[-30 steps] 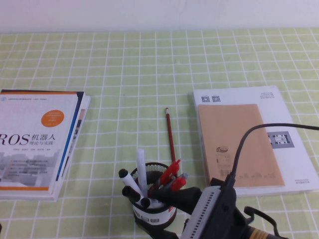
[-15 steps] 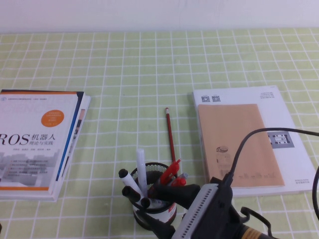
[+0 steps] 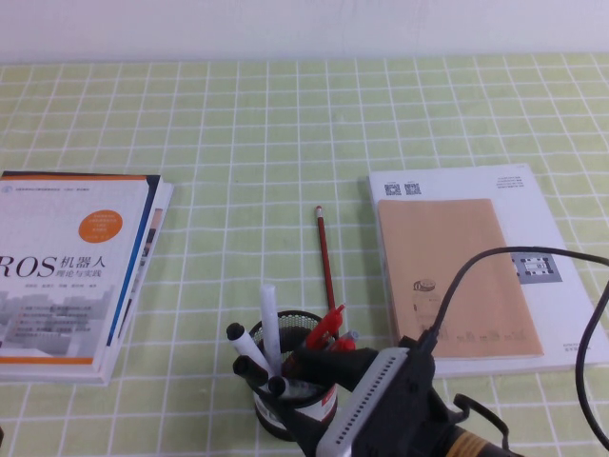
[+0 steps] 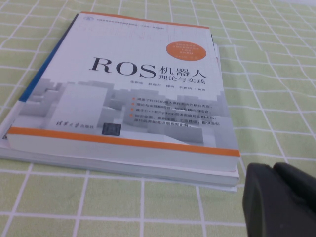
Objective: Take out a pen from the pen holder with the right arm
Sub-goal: 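Take a marker out of the pen holder and lay it on the table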
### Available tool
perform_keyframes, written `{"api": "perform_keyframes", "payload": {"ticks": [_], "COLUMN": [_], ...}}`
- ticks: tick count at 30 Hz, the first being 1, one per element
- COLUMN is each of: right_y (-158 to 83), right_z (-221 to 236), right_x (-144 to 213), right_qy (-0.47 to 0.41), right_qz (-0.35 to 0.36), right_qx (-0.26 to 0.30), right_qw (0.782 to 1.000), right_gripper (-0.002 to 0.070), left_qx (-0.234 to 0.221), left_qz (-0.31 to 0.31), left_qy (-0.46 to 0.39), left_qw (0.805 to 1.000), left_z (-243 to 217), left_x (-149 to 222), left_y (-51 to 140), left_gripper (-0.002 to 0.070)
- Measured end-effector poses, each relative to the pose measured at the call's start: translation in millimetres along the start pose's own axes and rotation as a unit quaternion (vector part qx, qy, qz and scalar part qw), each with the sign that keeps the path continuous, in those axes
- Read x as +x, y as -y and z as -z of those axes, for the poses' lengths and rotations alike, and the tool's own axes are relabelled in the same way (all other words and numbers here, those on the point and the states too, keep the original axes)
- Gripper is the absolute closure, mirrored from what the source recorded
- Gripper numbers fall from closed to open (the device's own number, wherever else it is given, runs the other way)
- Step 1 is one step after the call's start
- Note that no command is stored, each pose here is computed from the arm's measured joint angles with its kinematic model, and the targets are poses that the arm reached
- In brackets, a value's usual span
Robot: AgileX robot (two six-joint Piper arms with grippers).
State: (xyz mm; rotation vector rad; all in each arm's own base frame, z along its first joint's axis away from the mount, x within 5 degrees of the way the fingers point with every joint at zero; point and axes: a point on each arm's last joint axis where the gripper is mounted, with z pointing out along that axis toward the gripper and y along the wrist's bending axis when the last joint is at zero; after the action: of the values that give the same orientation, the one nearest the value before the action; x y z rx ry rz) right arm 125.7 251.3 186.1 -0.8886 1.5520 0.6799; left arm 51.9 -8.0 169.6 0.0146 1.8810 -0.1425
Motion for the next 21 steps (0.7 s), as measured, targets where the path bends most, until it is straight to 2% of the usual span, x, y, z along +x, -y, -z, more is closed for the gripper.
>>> {"api": "perform_keyframes", "payload": {"ticks": [14,21], "right_y": [0.2,0.2], "right_z": [-5.9,-6.1], "right_x": [1.2,1.8], "right_qy": [-0.002,-0.003], "right_qz": [0.001,0.001], "right_qx": [0.007,0.007], "right_qw": [1.0,1.0], "right_gripper": [0.0323,0.0395], "left_qx": [0.0,0.0], "left_qz": [0.0,0.0], "left_qy": [0.0,0.0], "left_qw": [1.0,1.0], "left_z": [0.0,0.0], "left_x": [0.0,0.0], "left_y": [0.0,0.0], "left_gripper": [0.0683,0.0683]}}
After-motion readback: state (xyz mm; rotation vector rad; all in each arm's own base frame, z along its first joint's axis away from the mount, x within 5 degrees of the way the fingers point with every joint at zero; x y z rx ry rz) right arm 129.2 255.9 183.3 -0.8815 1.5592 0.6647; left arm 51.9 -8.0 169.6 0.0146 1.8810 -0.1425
